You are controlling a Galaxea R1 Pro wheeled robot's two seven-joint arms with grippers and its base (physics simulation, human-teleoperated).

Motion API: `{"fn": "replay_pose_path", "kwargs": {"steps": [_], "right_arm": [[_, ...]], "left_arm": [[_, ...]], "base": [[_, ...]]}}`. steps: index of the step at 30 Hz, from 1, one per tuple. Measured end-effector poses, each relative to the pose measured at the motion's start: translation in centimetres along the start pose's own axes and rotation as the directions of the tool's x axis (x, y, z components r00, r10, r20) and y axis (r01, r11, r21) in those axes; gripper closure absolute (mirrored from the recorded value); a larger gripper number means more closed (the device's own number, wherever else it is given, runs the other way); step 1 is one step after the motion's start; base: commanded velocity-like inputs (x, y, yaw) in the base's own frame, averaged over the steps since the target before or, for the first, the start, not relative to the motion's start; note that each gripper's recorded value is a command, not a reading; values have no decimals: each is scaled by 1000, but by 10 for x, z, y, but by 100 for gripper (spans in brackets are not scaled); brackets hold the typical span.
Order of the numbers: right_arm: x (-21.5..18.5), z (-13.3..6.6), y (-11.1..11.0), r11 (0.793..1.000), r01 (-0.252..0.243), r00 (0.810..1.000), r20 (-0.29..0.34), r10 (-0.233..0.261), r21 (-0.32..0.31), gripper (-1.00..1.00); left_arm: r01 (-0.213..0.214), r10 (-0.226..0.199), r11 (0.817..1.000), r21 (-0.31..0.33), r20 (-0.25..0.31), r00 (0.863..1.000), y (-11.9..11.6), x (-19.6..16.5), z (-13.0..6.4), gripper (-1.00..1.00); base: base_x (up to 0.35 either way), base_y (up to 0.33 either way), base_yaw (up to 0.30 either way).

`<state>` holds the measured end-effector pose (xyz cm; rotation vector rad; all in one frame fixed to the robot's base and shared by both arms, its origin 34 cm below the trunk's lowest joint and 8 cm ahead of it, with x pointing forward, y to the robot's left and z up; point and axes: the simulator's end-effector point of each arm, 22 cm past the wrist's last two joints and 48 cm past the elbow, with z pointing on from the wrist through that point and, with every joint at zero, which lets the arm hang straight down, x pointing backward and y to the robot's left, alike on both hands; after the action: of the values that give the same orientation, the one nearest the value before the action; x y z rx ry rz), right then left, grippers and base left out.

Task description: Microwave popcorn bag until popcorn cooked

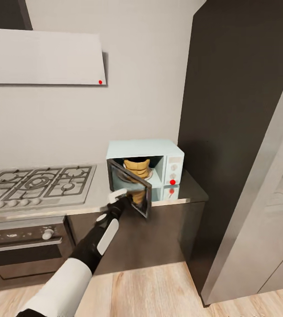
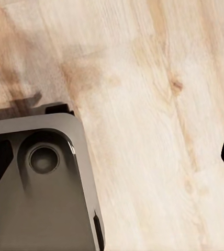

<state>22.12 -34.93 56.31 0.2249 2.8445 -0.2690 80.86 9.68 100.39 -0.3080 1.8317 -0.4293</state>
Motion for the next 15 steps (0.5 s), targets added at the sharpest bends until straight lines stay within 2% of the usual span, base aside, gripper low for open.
{"fn": "replay_pose_path", "kwargs": {"steps": [7,11,15], "right_arm": [[1,0,0,1000,0,1000,-1,0,-1,-100],[1,0,0,1000,0,1000,-1,0,-1,-100],[1,0,0,1000,0,1000,-1,0,-1,-100]], "left_arm": [[-4,4,1000,3,14,1000,-3,-4,1,-100],[-3,3,1000,4,12,1000,-4,-4,0,-100],[-5,5,1000,4,11,1000,-4,-3,0,-100]], "base": [[42,-8,-266],[274,-101,-49],[258,-218,-4]]}}
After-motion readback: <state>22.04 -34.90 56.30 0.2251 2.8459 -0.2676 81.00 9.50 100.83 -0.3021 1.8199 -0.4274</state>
